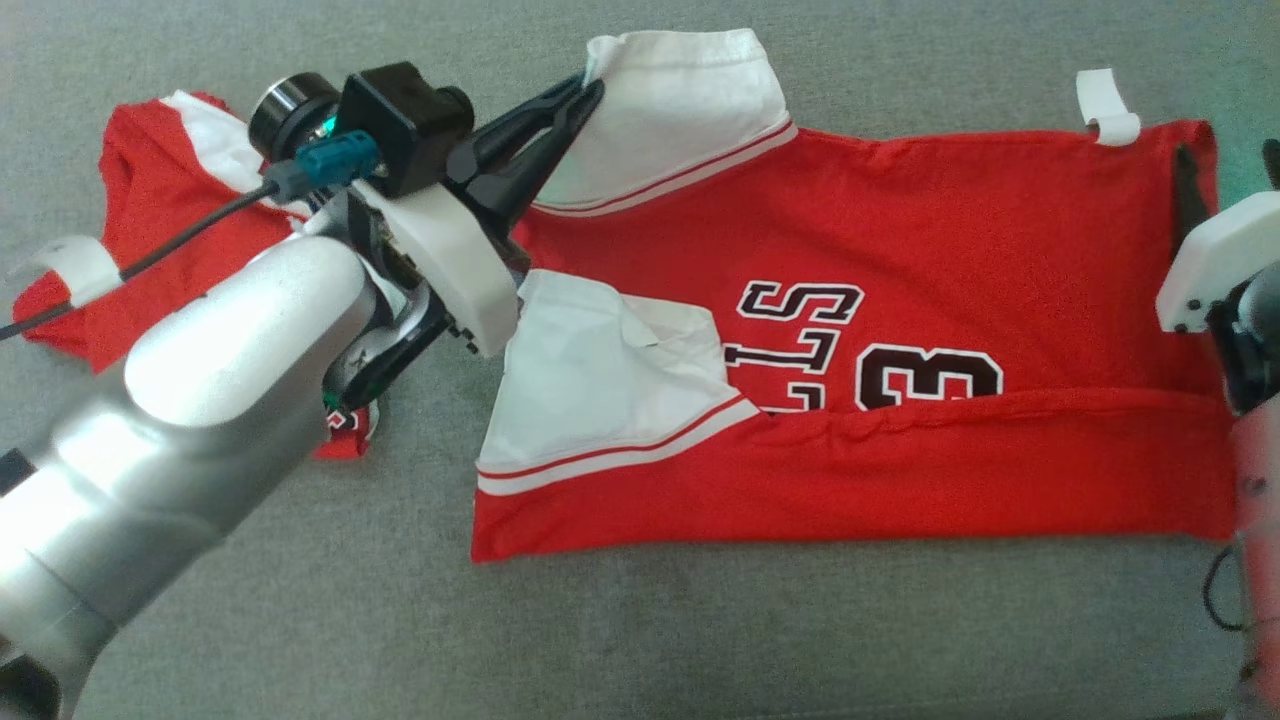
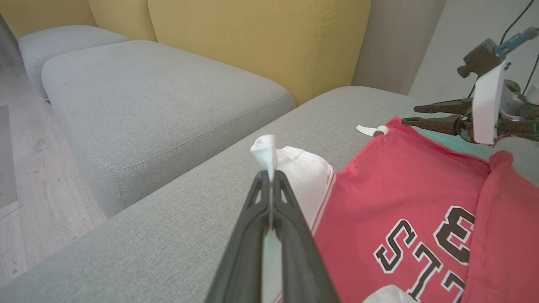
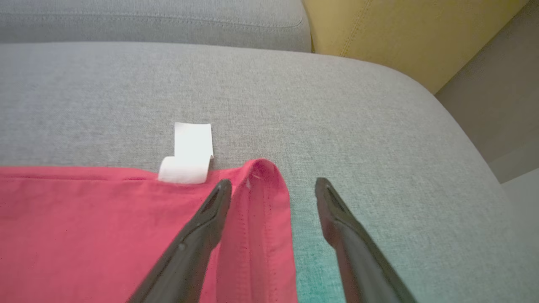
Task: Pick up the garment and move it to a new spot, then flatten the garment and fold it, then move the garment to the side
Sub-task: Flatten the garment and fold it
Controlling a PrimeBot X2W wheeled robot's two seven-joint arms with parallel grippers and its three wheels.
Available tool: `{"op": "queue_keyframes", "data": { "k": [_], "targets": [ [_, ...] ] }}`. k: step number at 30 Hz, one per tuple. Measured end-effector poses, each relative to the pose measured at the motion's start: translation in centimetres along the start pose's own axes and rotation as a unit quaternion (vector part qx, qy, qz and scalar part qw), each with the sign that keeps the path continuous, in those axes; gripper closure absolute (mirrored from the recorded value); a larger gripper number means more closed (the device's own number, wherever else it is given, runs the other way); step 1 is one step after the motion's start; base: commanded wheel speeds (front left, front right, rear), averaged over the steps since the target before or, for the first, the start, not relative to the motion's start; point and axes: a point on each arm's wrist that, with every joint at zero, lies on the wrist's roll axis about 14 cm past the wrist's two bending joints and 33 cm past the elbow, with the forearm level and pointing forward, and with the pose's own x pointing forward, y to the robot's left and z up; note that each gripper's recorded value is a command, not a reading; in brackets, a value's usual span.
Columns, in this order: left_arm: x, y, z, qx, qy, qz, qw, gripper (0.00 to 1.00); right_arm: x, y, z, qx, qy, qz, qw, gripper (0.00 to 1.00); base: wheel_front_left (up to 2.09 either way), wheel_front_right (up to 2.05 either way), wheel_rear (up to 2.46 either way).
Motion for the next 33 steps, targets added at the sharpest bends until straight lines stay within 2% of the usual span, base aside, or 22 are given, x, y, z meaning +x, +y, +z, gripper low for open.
{"op": "queue_keyframes", "data": {
  "k": [8, 15, 16, 17, 18, 23, 29, 33],
  "targets": [
    [-0.2, 0.1, -1.1, -0.001, 0.017, 0.000, 1.000, 1.00, 1.8, -0.9, -1.9, -0.036, 0.048, -0.011, 0.998, 0.00, 0.00, 0.00, 0.00],
    [-0.1, 0.3, -1.9, -0.003, 0.027, 0.002, 1.000, 1.00, 2.6, -0.9, -2.5, -0.041, 0.060, -0.009, 0.997, 0.00, 0.00, 0.00, 0.00],
    [-0.1, 0.4, -1.9, -0.003, 0.027, 0.003, 1.000, 1.00, 2.7, -1.0, -2.3, -0.045, 0.060, -0.008, 0.997, 0.27, 0.00, 0.00, 0.00],
    [-0.1, 0.4, -2.0, -0.003, 0.028, 0.004, 1.000, 1.00, 2.8, -1.0, -2.3, -0.047, 0.063, -0.007, 0.997, 0.90, 0.00, 0.00, 0.00],
    [-0.1, 0.6, -2.0, -0.002, 0.029, 0.006, 1.000, 1.00, 2.8, -1.0, -2.3, -0.046, 0.063, -0.006, 0.997, 1.00, 0.00, 0.00, 0.00],
    [-0.3, 1.8, -1.8, -0.001, 0.026, 0.034, 0.999, 1.00, 2.6, -1.4, -0.5, -0.029, 0.016, -0.006, 0.999, 1.00, 0.00, 0.00, 0.00],
    [-0.5, 3.4, -1.6, 0.005, 0.030, 0.060, 0.998, 1.00, 1.8, -2.0, 3.4, 0.023, -0.060, -0.008, 0.998, 1.00, 0.00, 0.00, 0.00],
    [-0.3, 5.1, -2.1, 0.007, 0.037, 0.084, 0.996, 1.00, 1.7, -1.7, 4.7, 0.021, -0.086, 0.000, 0.996, 1.00, 0.00, 0.00, 0.00]
  ]
}}
